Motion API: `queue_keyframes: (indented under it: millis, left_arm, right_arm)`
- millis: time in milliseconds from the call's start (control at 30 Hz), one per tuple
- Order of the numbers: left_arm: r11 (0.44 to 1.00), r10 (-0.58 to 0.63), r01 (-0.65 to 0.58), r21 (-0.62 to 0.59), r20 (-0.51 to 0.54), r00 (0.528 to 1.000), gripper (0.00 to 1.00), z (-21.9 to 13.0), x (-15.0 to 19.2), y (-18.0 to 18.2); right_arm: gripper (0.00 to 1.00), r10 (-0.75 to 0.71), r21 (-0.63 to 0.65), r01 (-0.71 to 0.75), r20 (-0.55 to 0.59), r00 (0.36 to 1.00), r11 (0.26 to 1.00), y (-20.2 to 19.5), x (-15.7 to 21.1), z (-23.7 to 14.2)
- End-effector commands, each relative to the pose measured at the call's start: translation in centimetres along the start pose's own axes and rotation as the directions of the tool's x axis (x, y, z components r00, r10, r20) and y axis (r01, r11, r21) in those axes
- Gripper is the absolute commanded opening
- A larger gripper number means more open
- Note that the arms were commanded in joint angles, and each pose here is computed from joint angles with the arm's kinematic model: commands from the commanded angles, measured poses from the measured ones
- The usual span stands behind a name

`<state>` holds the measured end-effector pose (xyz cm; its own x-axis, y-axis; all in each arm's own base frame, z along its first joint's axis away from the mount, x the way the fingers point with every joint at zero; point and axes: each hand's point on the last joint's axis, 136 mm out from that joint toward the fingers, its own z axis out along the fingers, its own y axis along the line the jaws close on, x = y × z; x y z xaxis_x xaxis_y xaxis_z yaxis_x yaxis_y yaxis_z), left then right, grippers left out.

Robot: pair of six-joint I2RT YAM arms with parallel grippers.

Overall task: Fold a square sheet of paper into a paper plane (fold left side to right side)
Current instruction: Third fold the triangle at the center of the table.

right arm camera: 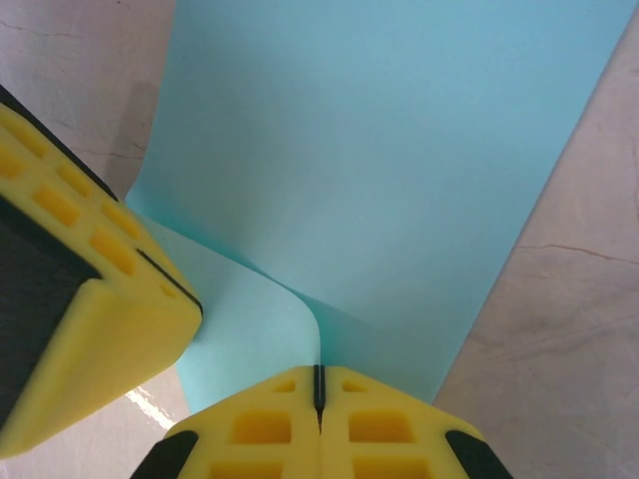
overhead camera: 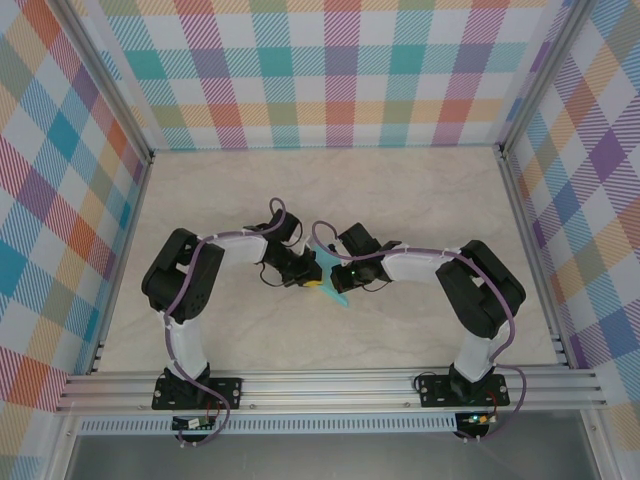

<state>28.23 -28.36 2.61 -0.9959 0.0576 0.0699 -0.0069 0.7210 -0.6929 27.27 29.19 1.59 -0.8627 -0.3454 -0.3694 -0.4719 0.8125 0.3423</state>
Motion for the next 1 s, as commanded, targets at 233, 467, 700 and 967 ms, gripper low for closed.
queue_keyframes:
  millis: [233,467,700,967]
  left_arm:
    - [0.999,-0.009,0.009,-0.048,-0.014,1.0,0.0,0.4,1.4,1.6]
    - [0.996,-0.022,0.02,-0.087,-0.015,1.0,0.0,0.5,1.8,2.8]
    - [0.988,-0.034,0.03,-0.151,-0.023,0.999,0.0,0.6,2.4,4.3]
    - [0.987,-0.04,0.035,-0.157,-0.027,0.999,0.0,0.8,2.5,4.7]
  right_arm:
    - [0.0,0.03,0.053,-0.023,-0.148,0.988,0.998,-1.8,4.1,1.5]
    - [0.0,0.028,0.045,-0.022,-0.138,0.99,0.999,-1.5,3.7,1.3]
    - [0.26,0.043,0.011,-0.042,-0.057,0.997,0.999,-0.4,0.9,-1.1]
    - [0.47,0.042,0.052,-0.043,0.033,0.999,0.998,-0.7,-0.8,-6.0]
